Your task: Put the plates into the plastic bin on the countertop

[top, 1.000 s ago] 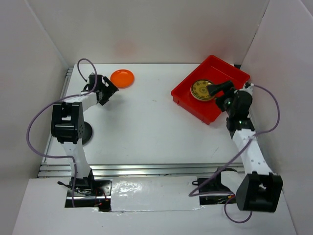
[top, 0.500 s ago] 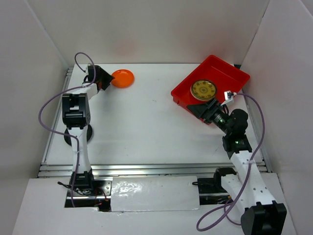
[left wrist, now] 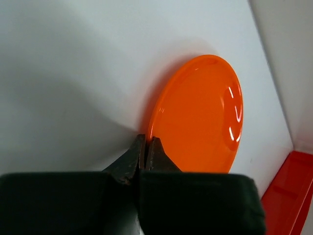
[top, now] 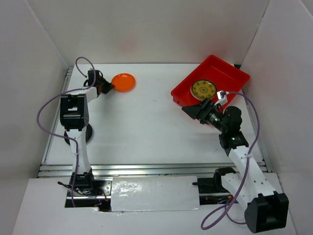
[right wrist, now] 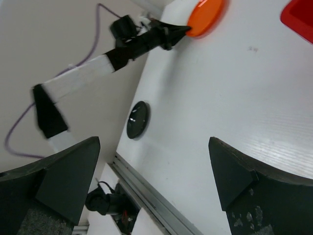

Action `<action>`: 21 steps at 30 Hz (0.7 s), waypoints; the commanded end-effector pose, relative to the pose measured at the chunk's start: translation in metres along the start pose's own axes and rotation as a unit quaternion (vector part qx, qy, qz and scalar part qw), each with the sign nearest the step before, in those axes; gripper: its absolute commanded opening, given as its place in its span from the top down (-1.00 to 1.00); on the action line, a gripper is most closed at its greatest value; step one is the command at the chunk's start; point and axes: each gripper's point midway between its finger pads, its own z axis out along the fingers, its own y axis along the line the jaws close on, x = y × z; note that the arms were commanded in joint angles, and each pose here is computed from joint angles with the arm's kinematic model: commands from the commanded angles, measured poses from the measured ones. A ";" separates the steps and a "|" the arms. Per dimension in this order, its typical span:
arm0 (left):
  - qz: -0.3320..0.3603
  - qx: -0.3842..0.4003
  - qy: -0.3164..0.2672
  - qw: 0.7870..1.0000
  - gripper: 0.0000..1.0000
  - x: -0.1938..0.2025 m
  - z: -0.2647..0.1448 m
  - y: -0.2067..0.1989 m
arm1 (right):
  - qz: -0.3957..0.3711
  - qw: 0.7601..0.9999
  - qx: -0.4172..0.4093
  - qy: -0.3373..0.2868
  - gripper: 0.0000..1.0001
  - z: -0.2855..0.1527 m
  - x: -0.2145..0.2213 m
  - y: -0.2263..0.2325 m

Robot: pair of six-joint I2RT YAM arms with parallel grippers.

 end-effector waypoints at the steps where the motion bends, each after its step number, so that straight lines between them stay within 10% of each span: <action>1: 0.044 0.054 -0.018 0.997 1.00 0.001 -0.070 -0.060 | -0.030 0.999 0.022 -0.005 -1.00 0.023 -0.009 -0.006; 8: 0.193 0.107 0.014 0.975 1.00 0.078 -0.196 -0.130 | -0.031 0.998 0.036 0.032 -1.00 0.084 -0.015 -0.018; 21: 0.307 0.144 0.084 0.937 1.00 0.180 -0.284 -0.164 | -0.030 0.997 0.021 0.061 -0.96 0.129 -0.005 -0.027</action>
